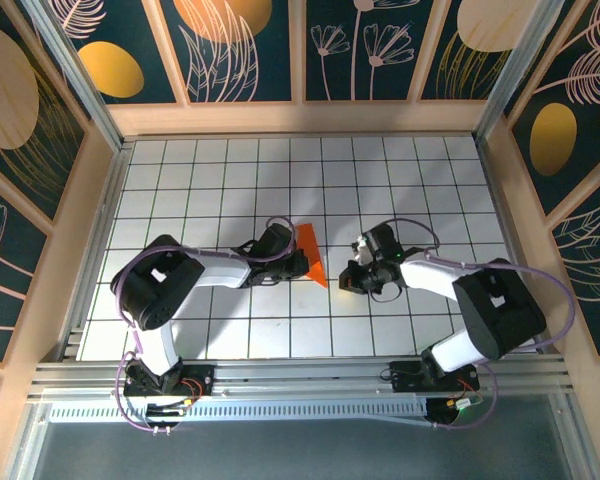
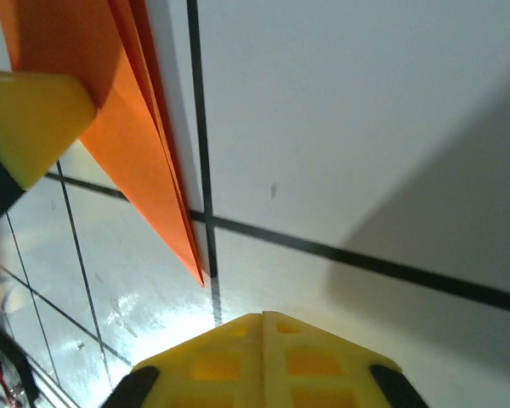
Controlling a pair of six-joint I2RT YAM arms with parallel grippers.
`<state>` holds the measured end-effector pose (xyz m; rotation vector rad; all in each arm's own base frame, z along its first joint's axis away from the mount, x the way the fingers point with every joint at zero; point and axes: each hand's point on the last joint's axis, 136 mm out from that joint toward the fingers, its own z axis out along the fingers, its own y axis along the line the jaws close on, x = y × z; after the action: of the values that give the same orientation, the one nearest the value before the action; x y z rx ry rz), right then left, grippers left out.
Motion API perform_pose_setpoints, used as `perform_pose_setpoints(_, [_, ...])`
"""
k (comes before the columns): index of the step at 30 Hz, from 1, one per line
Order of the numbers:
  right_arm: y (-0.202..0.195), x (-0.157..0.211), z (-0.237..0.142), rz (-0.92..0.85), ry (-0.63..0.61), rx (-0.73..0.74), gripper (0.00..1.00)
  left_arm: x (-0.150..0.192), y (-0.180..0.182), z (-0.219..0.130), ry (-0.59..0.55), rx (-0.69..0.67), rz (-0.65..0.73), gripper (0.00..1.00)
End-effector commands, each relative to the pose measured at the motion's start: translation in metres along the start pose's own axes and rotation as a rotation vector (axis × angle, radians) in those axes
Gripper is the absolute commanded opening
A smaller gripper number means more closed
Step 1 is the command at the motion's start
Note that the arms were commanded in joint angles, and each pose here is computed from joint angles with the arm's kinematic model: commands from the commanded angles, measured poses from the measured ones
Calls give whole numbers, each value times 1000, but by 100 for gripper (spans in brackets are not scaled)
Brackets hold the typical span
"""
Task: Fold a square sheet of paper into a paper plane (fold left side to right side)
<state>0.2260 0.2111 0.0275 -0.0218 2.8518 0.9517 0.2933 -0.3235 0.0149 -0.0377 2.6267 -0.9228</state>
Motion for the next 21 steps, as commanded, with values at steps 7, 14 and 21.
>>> perform_pose_setpoints(7, [18,-60,-29,-267,-200,-26,47,-23,-6,11,23,-2,64,7])
perform_pose_setpoints(14, [38,-79,-23,-393,-258,-92,55,-64,-30,-19,-75,91,36,30])
perform_pose_setpoints(21, [56,-84,5,-535,-198,-54,54,-83,-5,-62,-182,78,-43,49])
